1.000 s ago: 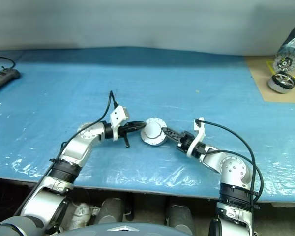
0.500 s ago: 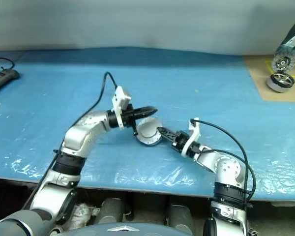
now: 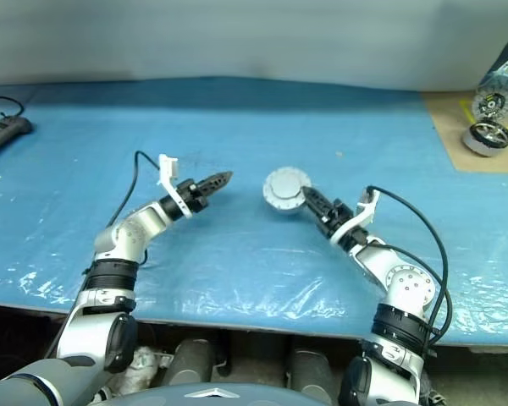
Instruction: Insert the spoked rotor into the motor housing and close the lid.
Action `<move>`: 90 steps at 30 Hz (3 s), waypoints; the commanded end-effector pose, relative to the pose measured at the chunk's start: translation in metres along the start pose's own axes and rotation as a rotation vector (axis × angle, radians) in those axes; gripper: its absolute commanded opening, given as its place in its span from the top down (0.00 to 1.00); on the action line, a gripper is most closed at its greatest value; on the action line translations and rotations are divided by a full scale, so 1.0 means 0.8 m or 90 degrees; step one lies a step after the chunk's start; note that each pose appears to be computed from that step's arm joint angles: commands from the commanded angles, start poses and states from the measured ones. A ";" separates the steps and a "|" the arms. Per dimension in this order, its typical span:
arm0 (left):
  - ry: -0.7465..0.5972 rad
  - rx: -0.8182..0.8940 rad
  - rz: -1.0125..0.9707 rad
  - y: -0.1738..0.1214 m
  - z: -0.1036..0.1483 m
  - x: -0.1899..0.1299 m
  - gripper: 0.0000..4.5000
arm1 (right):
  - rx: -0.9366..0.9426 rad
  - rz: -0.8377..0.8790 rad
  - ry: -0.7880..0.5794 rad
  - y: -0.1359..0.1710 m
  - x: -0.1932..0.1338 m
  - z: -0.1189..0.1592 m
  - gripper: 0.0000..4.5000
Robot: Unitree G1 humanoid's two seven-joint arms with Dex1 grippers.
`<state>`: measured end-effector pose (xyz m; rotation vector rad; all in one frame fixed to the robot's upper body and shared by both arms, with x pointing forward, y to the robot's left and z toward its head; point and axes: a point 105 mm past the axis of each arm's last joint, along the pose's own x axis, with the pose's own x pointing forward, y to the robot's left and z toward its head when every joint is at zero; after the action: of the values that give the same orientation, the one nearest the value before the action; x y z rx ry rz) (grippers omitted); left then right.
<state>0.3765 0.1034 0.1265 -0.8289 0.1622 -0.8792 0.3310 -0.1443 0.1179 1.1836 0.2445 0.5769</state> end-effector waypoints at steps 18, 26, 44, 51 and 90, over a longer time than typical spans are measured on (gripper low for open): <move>0.025 -0.188 -0.161 -0.043 -0.032 0.025 0.01 | -0.015 0.154 0.094 0.086 0.029 -0.022 0.76; 0.012 -0.212 -0.209 -0.081 -0.025 0.046 0.01 | -0.018 0.127 0.112 0.073 0.027 -0.026 0.76; 0.031 -0.223 -0.091 -0.066 -0.060 0.072 0.35 | -0.020 0.102 0.111 0.066 0.031 -0.023 0.76; 0.012 -0.239 -0.101 -0.066 -0.053 0.060 0.42 | -0.028 0.086 0.106 0.062 0.034 -0.020 0.76; -0.127 0.057 0.242 0.069 0.036 0.022 0.42 | -0.452 -0.145 0.086 0.011 -0.025 0.001 0.13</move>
<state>0.4285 0.1196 0.0964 -0.8296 0.1646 -0.4436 0.3197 -0.1614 0.1032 0.5195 0.3390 0.4344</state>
